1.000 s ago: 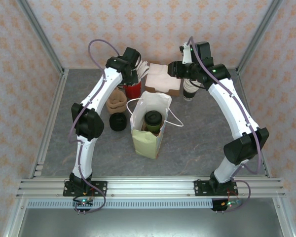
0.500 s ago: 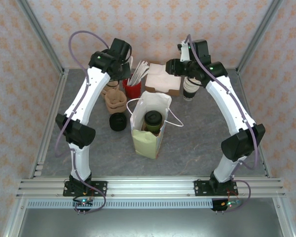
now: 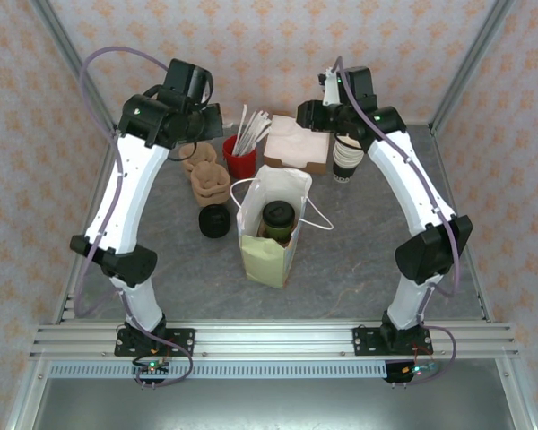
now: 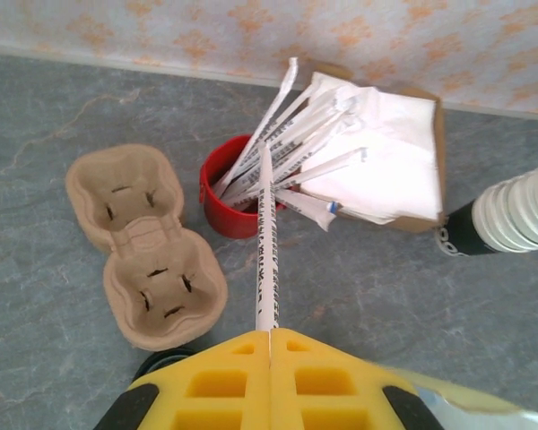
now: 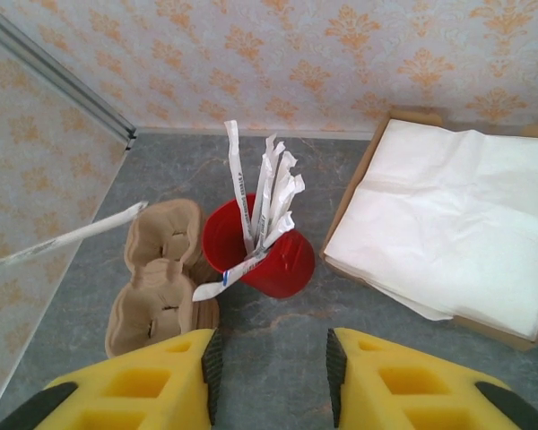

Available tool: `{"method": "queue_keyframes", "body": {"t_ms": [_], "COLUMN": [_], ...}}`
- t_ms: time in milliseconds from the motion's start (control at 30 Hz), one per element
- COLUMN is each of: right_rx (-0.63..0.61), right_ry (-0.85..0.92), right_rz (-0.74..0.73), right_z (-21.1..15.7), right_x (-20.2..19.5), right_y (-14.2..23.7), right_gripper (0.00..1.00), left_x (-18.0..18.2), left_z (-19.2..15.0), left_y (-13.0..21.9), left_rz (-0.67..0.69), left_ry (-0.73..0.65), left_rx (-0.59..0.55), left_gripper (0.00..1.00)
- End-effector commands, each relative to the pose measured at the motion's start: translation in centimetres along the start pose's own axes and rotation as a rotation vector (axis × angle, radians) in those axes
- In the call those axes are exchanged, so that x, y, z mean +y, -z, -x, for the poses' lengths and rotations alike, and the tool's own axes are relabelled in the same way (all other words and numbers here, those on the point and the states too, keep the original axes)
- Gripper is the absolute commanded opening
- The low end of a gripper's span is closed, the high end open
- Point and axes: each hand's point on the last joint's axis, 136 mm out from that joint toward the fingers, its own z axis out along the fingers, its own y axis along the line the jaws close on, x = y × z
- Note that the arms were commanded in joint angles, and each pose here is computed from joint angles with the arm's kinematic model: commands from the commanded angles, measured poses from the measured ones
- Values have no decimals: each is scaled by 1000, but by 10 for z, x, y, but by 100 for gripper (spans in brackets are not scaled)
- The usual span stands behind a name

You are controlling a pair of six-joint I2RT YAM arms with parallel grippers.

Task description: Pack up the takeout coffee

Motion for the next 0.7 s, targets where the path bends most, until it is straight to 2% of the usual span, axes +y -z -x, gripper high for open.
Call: {"method": "queue_keyframes", "body": {"t_ms": [0,133,233,333,567,667], "right_rx": [-62,-55,8,59,36,49], "right_ry": [-35,-49,-83,-116,-136,-137], "right_rz": [30,-41,-105,-110,-122,-127], "right_z": [17,19,14,8,14,11], "right_x": [6,-1,-13,-14,-18,-20], "right_y": [-10,-20,-29,-40,-52,-54], "right_gripper": [35,38,40,40,40,39], "left_x": [-18,-45,-62,-76,-85,-73], "left_z": [-5,-8,-16,-28,-71,-102], "left_y": [41,79,105,128,167,168], "left_rz": [-105,-274,-388,-495,-669,-663], "left_ry": [-114,-179,-211,-241,-309,-334], "left_rx": [-54,-99,-111,-94,19,117], "left_gripper": [6,7,7,7,9,9]}}
